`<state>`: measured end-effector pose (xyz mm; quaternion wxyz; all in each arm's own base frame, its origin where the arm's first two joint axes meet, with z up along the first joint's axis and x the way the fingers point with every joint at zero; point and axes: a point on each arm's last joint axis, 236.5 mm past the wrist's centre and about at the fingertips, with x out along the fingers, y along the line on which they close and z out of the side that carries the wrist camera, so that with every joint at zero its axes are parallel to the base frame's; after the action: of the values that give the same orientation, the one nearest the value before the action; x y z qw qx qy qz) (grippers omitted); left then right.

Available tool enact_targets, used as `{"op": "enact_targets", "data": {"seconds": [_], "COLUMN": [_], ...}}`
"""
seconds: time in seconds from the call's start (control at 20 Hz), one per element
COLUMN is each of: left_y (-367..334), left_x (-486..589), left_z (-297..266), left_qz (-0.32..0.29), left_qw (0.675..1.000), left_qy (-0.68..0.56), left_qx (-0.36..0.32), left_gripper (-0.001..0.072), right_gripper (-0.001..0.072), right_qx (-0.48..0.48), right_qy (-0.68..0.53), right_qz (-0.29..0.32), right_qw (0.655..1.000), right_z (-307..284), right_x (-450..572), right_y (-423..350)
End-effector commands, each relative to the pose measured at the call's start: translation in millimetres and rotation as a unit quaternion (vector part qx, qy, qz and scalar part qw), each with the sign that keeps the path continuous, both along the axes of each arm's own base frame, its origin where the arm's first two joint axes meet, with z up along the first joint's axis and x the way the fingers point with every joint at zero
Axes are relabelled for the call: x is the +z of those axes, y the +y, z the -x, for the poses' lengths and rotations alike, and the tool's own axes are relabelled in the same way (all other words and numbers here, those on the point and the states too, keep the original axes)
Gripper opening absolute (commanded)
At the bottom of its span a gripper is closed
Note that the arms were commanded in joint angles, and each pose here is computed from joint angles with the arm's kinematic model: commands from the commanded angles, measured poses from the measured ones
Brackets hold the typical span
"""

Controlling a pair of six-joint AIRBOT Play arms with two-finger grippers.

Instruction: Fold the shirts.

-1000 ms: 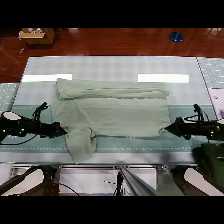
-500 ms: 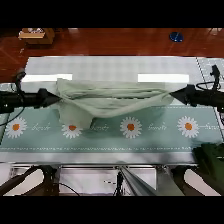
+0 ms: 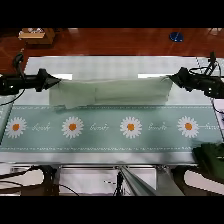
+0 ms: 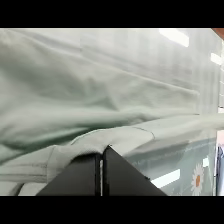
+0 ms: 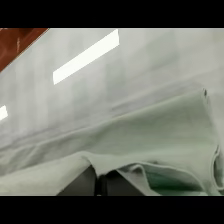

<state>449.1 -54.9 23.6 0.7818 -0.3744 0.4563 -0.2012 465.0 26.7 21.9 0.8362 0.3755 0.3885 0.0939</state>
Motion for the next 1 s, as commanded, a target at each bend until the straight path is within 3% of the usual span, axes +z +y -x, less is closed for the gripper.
{"op": "enact_targets", "data": {"seconds": [0.0,0.3,0.65,0.7,0.75,0.8,0.85,0.95], "left_y": [-7,0,-8,-10,-11,-10,-7,8], "left_x": [-21,-30,-63,-67,-68,-69,-68,-61], "left_z": [-30,-64,-45,-41,-38,-36,-35,-33], "left_qz": [0.017,0.020,0.035,0.041,0.045,0.048,0.048,0.053], "left_qw": [1.000,0.999,0.995,0.994,0.993,0.992,0.993,0.993], "left_qy": [0.021,0.017,0.070,0.079,0.084,0.087,0.087,0.086], "left_qx": [-0.016,-0.023,-0.057,-0.064,-0.069,-0.072,-0.070,-0.062], "left_gripper": [0.0018,0.0018,0.0025,0.0090,0.0207,0.0345,0.0433,0.0456], "right_gripper": [0.0025,0.0025,0.0026,0.0027,0.0080,0.0191,0.0259,0.0267], "right_qx": [-0.025,-0.027,0.003,0.004,0.007,0.012,0.020,0.062], "right_qy": [0.003,0.024,0.067,0.067,0.069,0.071,0.073,0.082], "right_qz": [0.029,0.049,0.062,0.063,0.062,0.060,0.065,0.101], "right_qw": [0.999,0.998,0.996,0.996,0.996,0.996,0.995,0.990], "right_z": [-23,-27,-14,-14,-13,-11,-8,5], "right_x": [-30,-61,-96,-96,-97,-97,-98,-97], "right_y": [-4,-12,-9,-9,-8,-6,-8,-16]}}
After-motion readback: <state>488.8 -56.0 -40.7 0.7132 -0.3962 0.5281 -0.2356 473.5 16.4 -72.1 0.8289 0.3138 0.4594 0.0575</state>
